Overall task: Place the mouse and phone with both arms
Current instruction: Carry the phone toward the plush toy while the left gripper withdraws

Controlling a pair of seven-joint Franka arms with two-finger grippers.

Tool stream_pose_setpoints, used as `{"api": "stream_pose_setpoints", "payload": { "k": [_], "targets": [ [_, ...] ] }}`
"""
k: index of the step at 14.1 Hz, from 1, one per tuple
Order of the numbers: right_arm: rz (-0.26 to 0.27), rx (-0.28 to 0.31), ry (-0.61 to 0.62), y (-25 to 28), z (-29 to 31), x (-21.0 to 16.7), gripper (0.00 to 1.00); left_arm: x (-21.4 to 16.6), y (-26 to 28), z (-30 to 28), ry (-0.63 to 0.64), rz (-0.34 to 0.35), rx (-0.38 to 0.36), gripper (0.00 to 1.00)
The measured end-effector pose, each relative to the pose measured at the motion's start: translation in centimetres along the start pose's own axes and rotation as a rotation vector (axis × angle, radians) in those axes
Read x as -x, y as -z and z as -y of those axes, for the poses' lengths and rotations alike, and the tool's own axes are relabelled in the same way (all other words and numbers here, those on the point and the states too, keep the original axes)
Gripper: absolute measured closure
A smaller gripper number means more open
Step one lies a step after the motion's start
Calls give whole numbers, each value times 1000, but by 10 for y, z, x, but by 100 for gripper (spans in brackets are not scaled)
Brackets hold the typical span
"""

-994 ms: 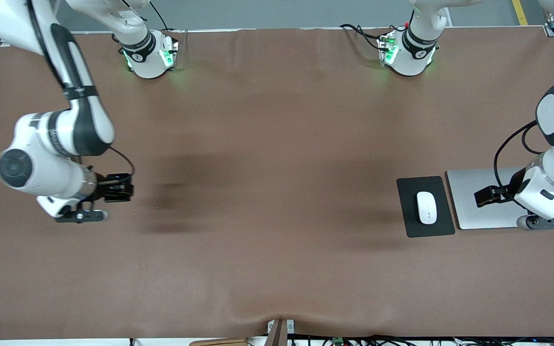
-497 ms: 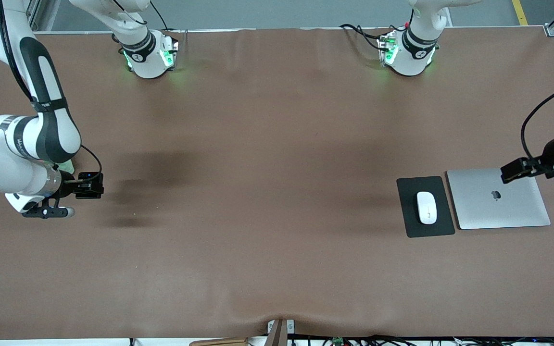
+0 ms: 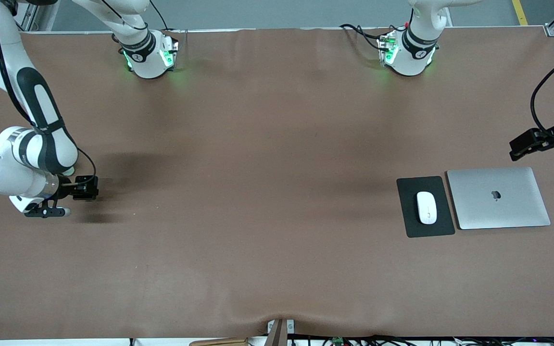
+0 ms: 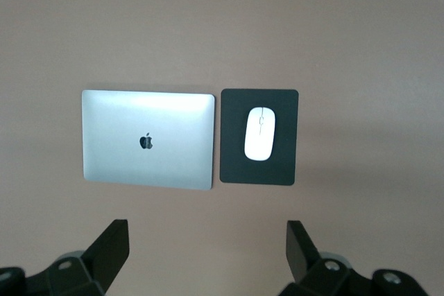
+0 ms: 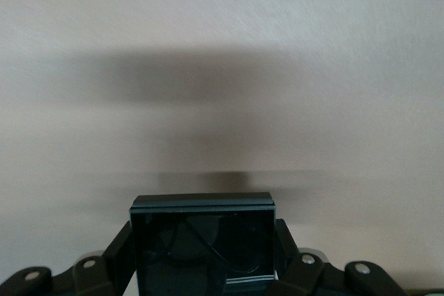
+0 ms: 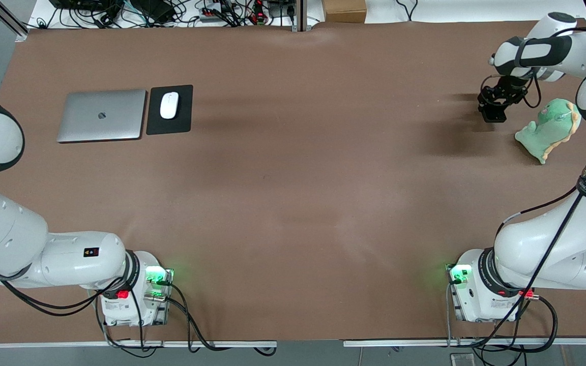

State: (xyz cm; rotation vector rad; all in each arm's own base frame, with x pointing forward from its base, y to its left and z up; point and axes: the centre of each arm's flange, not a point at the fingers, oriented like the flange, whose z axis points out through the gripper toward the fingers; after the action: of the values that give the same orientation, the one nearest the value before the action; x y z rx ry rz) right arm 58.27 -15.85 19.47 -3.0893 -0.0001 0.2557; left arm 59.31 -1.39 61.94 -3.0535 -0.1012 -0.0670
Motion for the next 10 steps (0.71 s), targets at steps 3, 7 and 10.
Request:
{"api": "stream_pose_setpoints", "payload": {
  "k": [3, 7, 10],
  "targets": [
    [24, -13, 11, -16, -20, 7, 20, 12, 17, -2, -4, -2, 1, 0],
    [41, -20, 11, -22, -21, 9, 20, 28, 34, -4, -8, 10, -3, 0],
    [64, -28, 7, -27, -22, 12, 0, 36, 40, -6, -8, 31, 25, 0]
  ]
}}
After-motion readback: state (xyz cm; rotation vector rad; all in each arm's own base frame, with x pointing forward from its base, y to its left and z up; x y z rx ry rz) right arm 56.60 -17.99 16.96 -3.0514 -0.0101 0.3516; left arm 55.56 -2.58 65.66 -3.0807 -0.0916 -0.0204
